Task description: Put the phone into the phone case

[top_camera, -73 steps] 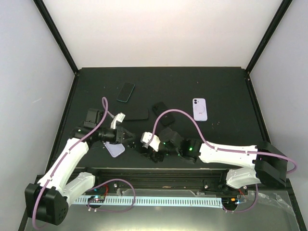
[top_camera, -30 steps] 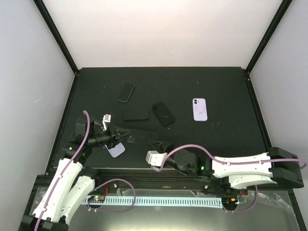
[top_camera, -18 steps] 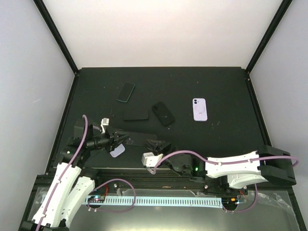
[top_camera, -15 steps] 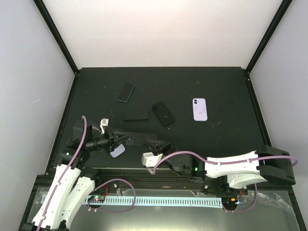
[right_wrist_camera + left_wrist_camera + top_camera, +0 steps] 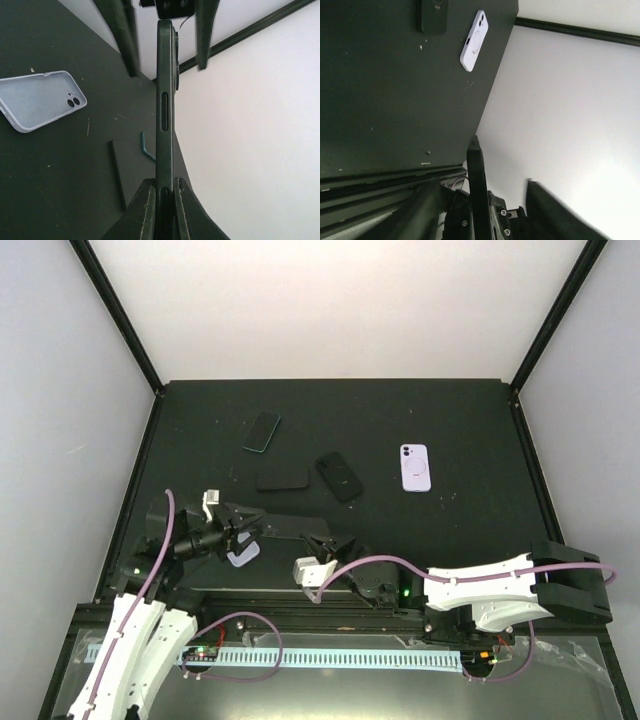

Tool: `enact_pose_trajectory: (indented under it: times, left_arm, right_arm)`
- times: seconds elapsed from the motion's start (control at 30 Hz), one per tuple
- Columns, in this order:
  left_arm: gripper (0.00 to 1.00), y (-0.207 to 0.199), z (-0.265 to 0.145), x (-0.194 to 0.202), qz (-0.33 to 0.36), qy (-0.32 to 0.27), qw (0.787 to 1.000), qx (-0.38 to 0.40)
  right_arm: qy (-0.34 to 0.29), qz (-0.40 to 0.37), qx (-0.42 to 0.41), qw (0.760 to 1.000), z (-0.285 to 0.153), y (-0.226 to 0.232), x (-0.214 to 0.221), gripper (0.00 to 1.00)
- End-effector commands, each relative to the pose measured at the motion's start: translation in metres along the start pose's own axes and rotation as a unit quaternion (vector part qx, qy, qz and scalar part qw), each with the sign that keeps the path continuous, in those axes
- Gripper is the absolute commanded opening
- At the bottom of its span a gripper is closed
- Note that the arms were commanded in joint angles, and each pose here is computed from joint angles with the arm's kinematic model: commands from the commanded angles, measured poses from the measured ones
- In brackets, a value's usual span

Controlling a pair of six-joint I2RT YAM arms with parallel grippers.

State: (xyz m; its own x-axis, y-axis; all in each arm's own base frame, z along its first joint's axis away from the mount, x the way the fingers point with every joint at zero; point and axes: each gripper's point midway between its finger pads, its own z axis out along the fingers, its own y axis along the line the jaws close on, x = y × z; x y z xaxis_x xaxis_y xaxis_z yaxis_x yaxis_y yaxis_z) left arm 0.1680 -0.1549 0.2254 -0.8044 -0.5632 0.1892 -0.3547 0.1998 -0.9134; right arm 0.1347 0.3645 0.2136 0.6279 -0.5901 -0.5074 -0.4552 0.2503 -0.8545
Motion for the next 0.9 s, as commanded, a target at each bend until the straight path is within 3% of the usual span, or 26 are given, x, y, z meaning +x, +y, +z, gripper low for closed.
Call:
enact_pose_trajectory:
  times: [0.0, 0.2, 0.27, 0.4, 0.57, 0.77, 0.87]
  left_arm:
    - [0.61, 0.005, -0.005, -0.015, -0.023, -0.057, 0.998, 0.006]
    - [0.95, 0.044, -0.003, -0.039, -0.016, -0.117, 0.991, -0.057]
    - [0.99, 0.062, -0.004, -0.054, 0.0, -0.152, 0.984, -0.095]
    - [0.98, 0.105, -0.019, -0.082, 0.007, -0.226, 0.953, -0.201]
    - [0.87, 0.134, -0.057, -0.115, 0.029, -0.332, 0.889, -0.314]
    - [0.83, 0.157, -0.078, -0.131, 0.044, -0.374, 0.84, -0.39]
    - [0.79, 0.17, -0.074, -0.136, 0.039, -0.368, 0.835, -0.407]
  right_arm:
    - [-0.013, 0.088, 0.036, 0.995, -0.005, -0.027, -0.012, 0.01]
    - [0.019, 0.189, 0.038, 0.981, -0.011, -0.033, 0.0, 0.01]
    - [0.039, 0.222, 0.03, 0.974, -0.011, -0.031, 0.006, 0.01]
    - [0.079, 0.282, 0.028, 0.956, -0.012, -0.033, 0.012, 0.01]
    - [0.1, 0.35, 0.04, 0.931, -0.019, -0.042, 0.019, 0.01]
    - [0.129, 0.393, 0.059, 0.908, -0.023, -0.051, 0.026, 0.01]
    - [0.128, 0.406, 0.058, 0.903, -0.023, -0.055, 0.022, 0.01]
